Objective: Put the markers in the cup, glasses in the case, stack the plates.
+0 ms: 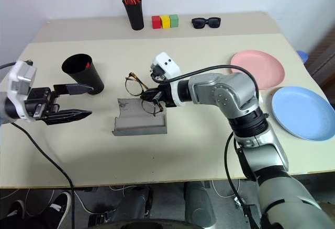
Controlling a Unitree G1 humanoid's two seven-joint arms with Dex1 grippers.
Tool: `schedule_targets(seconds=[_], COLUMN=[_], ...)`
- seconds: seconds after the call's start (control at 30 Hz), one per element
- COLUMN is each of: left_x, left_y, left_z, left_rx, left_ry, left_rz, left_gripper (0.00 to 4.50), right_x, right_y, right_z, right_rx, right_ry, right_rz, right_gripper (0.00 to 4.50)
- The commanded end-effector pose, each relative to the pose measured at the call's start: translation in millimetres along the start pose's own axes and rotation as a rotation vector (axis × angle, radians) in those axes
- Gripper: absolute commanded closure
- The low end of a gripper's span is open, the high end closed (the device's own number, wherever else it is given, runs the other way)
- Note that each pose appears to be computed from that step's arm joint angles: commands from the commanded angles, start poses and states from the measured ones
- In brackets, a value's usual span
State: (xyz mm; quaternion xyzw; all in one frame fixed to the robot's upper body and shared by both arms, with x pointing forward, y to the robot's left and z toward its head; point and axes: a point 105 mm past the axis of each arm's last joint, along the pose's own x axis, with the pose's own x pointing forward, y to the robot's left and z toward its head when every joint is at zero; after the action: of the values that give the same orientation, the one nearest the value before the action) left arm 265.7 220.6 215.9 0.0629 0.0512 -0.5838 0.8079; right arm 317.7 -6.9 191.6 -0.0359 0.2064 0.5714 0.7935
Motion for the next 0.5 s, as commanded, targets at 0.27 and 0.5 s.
schedule_targets(seconds=[0.27,0.5], left_x=[-7,-14], left_y=[-1,1], left_z=[5,-7], left_rx=[0.066,0.080], left_ry=[0.063,0.094], left_rz=[0.007,0.035], left_gripper=[0.00,0.00], right_x=[14,14], right_y=[8,6], right_z=[-24,-32], right_rx=[-0.109,-0.095], right_ry=[0.078,0.148], right_rz=[0.056,0.095], right_gripper=[4.45,4.45])
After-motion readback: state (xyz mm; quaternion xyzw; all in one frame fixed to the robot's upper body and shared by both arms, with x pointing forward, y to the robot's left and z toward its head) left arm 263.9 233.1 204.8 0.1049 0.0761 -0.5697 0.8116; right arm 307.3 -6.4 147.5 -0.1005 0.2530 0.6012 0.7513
